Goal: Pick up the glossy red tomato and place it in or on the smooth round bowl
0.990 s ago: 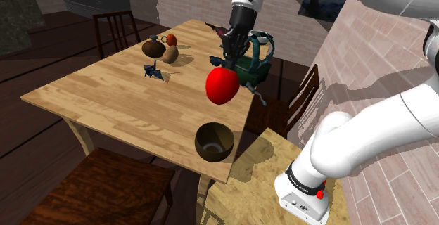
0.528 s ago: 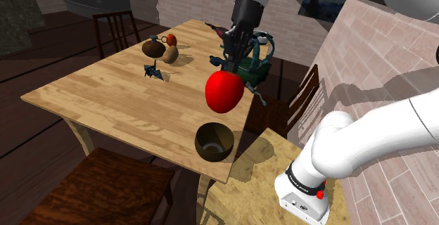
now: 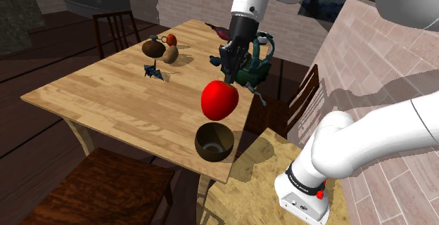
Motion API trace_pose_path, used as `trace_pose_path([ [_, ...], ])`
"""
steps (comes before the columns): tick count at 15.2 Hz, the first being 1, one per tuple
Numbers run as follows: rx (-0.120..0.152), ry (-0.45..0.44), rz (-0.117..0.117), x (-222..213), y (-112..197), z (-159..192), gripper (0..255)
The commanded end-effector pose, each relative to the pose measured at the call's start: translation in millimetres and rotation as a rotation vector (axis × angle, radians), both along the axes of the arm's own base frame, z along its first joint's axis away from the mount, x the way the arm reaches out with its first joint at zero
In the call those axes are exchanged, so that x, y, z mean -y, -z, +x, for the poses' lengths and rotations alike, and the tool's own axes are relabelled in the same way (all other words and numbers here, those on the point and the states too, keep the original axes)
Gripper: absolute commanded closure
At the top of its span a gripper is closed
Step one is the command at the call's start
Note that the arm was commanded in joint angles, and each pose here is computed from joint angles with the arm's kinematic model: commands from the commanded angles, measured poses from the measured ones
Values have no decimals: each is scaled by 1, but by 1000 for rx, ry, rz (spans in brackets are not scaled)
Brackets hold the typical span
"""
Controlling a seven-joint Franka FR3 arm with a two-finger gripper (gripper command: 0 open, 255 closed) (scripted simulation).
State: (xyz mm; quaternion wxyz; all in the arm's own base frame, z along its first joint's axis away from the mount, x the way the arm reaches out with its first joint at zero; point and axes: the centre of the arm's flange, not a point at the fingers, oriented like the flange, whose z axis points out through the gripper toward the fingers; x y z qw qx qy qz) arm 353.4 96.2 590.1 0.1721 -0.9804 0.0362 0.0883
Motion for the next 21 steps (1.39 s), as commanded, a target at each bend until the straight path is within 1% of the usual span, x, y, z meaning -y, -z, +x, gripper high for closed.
trace_pose_path([
  [1, 1, 0, 0, 0, 11, 0, 255],
  [17, 1, 0, 0, 0, 96, 0, 255],
  [21, 1, 0, 0, 0, 99, 0, 255],
])
